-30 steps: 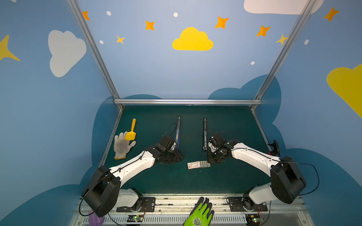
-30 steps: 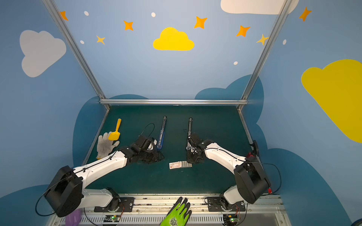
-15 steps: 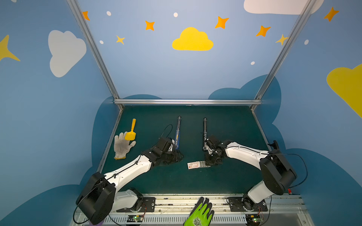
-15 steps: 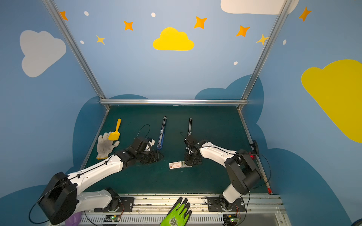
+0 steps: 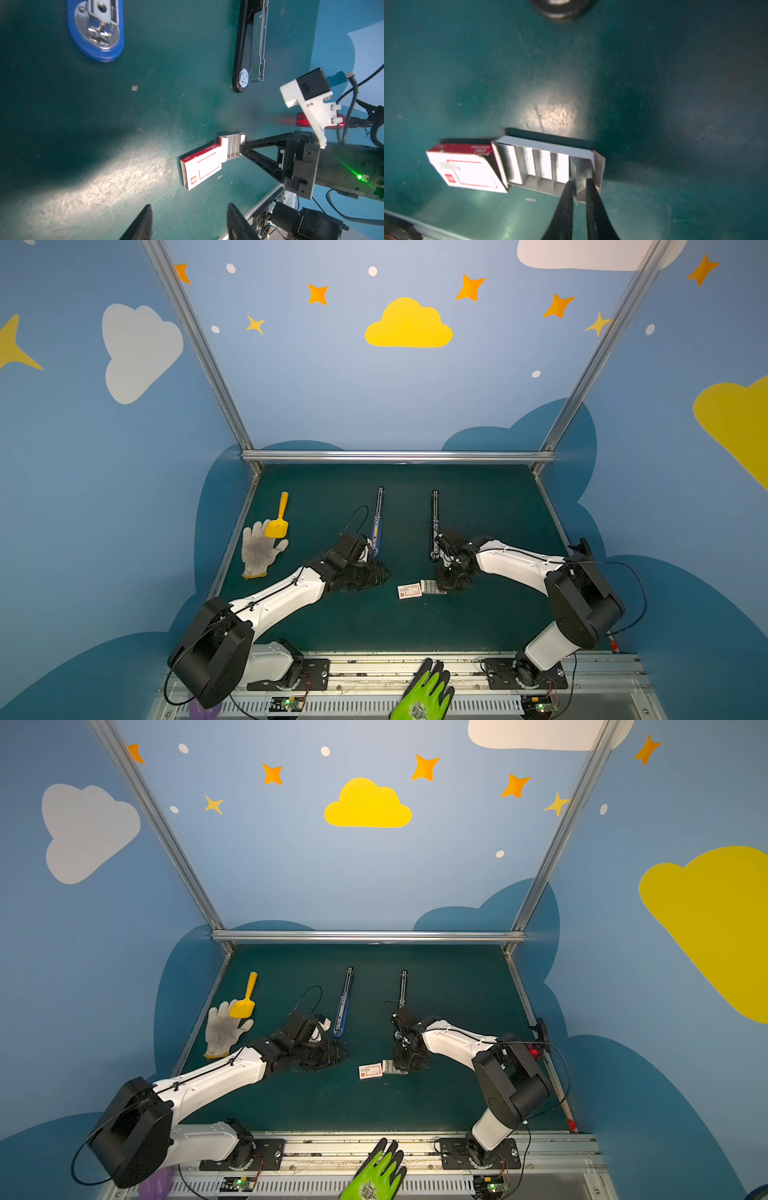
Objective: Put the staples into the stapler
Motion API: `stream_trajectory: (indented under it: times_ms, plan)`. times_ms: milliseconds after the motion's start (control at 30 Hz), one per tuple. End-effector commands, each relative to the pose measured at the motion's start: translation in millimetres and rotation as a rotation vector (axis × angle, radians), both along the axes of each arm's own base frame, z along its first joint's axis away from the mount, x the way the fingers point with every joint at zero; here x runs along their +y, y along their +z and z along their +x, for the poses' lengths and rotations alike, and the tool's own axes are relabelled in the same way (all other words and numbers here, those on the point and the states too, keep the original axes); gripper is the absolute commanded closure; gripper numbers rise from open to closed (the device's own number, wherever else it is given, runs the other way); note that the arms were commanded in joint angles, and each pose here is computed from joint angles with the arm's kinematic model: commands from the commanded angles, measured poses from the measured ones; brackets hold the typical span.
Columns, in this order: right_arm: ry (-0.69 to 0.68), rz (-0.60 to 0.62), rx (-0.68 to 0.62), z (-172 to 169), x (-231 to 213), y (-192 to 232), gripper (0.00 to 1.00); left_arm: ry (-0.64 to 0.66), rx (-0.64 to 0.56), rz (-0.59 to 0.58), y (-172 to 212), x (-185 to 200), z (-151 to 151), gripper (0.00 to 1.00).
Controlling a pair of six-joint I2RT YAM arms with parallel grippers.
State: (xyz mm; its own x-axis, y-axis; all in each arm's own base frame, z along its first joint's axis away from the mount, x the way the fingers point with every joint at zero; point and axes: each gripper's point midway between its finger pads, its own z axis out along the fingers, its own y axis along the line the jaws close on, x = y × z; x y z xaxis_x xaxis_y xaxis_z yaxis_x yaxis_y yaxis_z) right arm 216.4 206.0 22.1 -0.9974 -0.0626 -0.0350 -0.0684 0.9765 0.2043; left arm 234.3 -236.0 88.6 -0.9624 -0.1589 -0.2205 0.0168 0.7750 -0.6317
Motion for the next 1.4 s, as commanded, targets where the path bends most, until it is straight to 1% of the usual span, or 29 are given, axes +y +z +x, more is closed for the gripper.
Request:
stream_trajectory:
  times_ms: [0,200,300,367,733,867,1067,1367]
  plan:
    - [-0.002,-0.027,-0.008,7.0,-0.9,-0.1,0.86,-0.008,-0.013,-0.007,3.0,-3.3,4.4,0.43]
    - [0.006,-0.044,0.000,8.0,0.0,-3.1,0.88,-0.008,-0.008,-0.006,1.2,-3.4,4.2,0.43]
    - [0.003,-0.065,0.004,7.3,-2.7,-5.2,0.84,-0.008,-0.006,-0.004,0.1,-3.2,4.0,0.43]
    - [0.000,-0.068,-0.001,7.6,-3.5,-3.9,0.84,-0.008,-0.006,-0.004,-0.3,-3.1,3.7,0.43]
    - [0.001,-0.021,-0.077,14.4,-0.4,30.6,0.82,-0.007,-0.007,-0.008,-0.1,-3.2,3.4,0.43]
    - [0.006,-0.017,-0.069,14.0,1.1,27.9,0.79,-0.003,-0.005,-0.012,-0.4,-3.3,3.3,0.43]
    - [0.013,0.000,-0.054,13.1,6.6,22.1,0.83,0.001,-0.006,-0.013,-0.4,-1.8,1.8,0.43]
    - [0.013,-0.019,-0.022,11.6,6.7,7.9,0.80,0.002,-0.001,-0.010,-2.6,-1.3,1.5,0.43]
